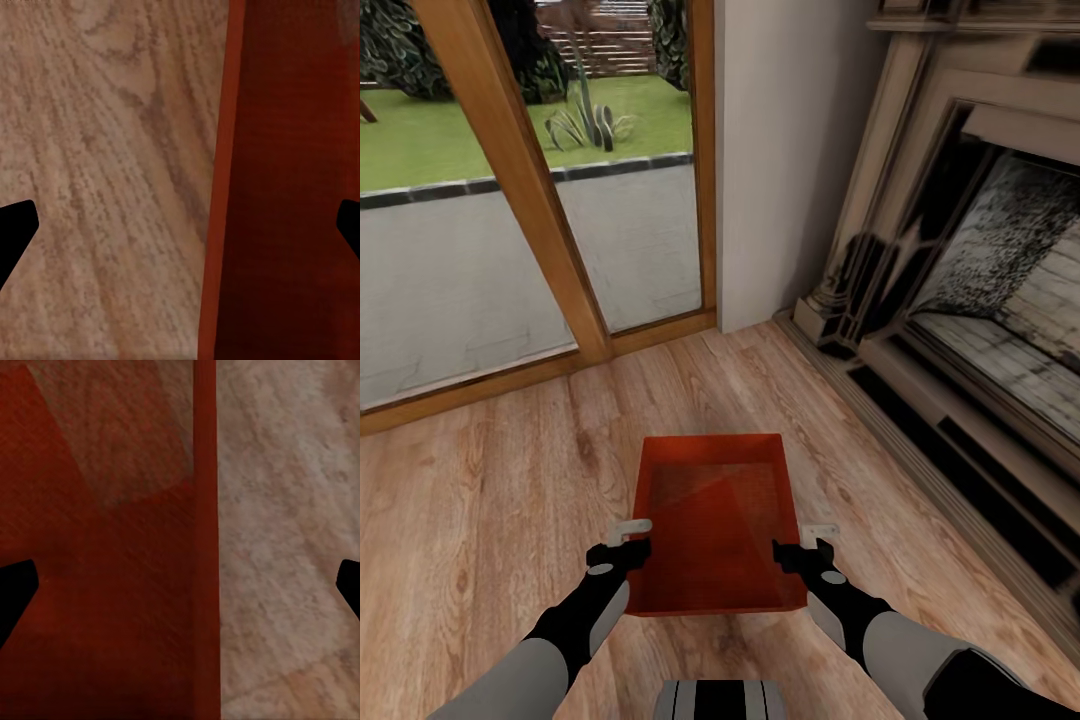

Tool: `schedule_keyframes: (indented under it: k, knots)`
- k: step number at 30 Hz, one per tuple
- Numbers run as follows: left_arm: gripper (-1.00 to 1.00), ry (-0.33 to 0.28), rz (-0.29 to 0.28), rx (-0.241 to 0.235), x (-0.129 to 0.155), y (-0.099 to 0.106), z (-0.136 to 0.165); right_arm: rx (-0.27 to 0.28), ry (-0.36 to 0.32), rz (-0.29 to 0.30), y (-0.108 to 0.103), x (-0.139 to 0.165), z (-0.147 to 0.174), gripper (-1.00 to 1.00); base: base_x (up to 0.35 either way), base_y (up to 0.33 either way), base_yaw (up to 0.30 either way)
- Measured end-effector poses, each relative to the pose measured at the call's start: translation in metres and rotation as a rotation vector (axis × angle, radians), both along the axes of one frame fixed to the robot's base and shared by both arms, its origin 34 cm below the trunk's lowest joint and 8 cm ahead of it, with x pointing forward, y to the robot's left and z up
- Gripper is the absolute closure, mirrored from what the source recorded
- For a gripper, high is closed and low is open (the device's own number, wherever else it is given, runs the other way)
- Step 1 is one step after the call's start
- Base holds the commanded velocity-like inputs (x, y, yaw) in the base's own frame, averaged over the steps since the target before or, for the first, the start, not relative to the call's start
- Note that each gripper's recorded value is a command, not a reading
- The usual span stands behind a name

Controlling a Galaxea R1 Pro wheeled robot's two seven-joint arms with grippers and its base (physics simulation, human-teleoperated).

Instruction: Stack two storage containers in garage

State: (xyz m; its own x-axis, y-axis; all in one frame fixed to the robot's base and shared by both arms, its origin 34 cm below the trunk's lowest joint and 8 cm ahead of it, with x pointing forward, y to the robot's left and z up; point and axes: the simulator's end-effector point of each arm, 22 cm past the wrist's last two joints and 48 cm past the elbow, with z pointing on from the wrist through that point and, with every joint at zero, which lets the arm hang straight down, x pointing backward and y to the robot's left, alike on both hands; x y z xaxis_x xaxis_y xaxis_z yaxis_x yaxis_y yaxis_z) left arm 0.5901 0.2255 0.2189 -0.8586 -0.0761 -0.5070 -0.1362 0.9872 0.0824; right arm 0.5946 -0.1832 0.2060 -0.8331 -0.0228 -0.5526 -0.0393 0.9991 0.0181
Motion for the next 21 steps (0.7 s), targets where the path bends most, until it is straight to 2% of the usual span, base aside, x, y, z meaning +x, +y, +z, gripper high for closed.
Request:
schedule_keyframes:
  k: [19, 21]
  knots:
    - [-1.00, 0.006, -0.011, -0.001, -0.0017, -0.0048, -0.0009, 0.000, -0.002, 0.000, 0.0001, 0.0004, 0.0003, -1.00, 0.000, 0.000, 0.000]
    - [-1.00, 0.012, 0.000, 0.005, -0.0043, 0.0031, -0.0027, 0.004, 0.000, 0.004, 0.0050, -0.0002, 0.0004, -1.00, 0.000, 0.000, 0.000]
